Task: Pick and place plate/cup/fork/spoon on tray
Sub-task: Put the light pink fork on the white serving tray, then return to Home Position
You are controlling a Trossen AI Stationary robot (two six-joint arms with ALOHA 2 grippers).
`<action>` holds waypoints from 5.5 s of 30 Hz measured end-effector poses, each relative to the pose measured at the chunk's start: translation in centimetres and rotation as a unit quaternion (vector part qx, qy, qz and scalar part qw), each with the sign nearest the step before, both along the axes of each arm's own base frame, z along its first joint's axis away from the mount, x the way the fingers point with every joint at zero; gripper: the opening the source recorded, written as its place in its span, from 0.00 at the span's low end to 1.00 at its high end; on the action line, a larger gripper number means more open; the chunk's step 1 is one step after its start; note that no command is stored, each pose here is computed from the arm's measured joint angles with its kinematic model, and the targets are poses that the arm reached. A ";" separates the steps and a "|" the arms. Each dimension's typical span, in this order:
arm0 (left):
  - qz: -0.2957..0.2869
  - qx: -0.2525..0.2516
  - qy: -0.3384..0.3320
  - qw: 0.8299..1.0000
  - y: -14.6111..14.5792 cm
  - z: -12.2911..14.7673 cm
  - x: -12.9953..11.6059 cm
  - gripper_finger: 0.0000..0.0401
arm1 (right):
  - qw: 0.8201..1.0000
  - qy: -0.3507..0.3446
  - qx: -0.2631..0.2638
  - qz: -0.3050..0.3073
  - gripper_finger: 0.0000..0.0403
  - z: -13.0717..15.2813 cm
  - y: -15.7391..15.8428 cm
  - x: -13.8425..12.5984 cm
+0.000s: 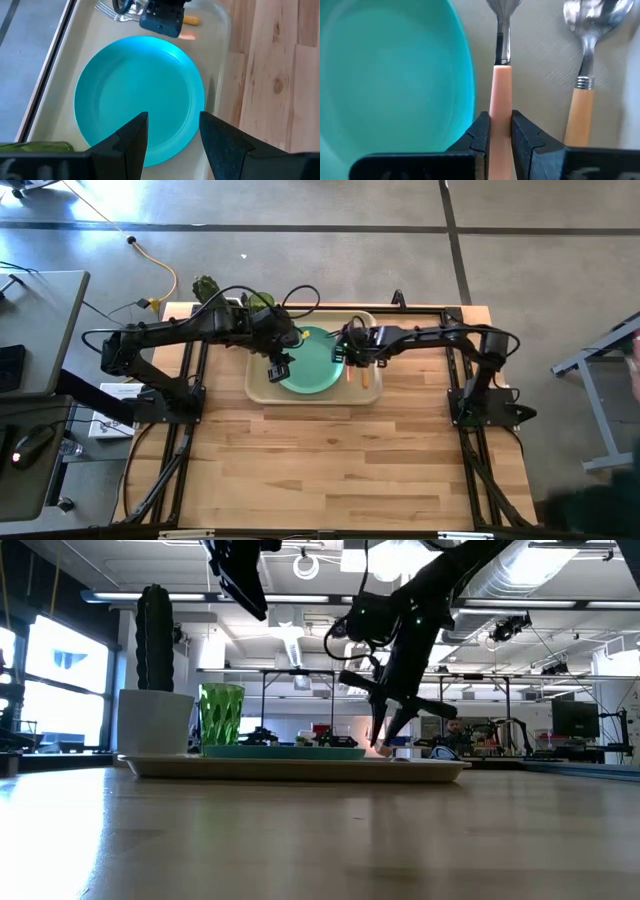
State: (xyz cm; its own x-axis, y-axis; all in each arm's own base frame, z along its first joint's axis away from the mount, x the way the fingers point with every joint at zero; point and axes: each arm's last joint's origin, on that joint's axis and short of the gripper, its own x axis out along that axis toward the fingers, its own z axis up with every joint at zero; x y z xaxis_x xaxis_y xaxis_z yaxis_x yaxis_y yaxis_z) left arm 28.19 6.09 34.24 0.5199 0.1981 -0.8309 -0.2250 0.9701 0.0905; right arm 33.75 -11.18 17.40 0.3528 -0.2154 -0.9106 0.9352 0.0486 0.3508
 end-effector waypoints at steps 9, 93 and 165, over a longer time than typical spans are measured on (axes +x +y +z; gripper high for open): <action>0.000 0.001 0.000 1.000 0.0 0.0 0.0 0.41 | 0.999 0.027 0.027 -0.003 0.07 -1.6 0.0 0.1; -0.010 0.007 0.003 1.000 0.0 0.0 0.0 0.41 | 0.998 0.051 0.042 -0.010 0.28 -2.0 -0.8 0.1; -0.011 -0.018 -0.031 0.999 -0.8 1.7 -1.9 0.41 | 0.987 0.157 0.017 0.028 0.28 0.5 0.9 2.2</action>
State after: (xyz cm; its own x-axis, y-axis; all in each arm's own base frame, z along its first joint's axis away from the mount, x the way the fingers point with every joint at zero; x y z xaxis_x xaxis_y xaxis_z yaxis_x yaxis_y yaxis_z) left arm 26.32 5.25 35.90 0.5738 0.1573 -0.8037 -0.2081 0.9772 0.0427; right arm 35.91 -10.24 17.95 0.0622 -0.1705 -0.9834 0.9942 0.0973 0.0460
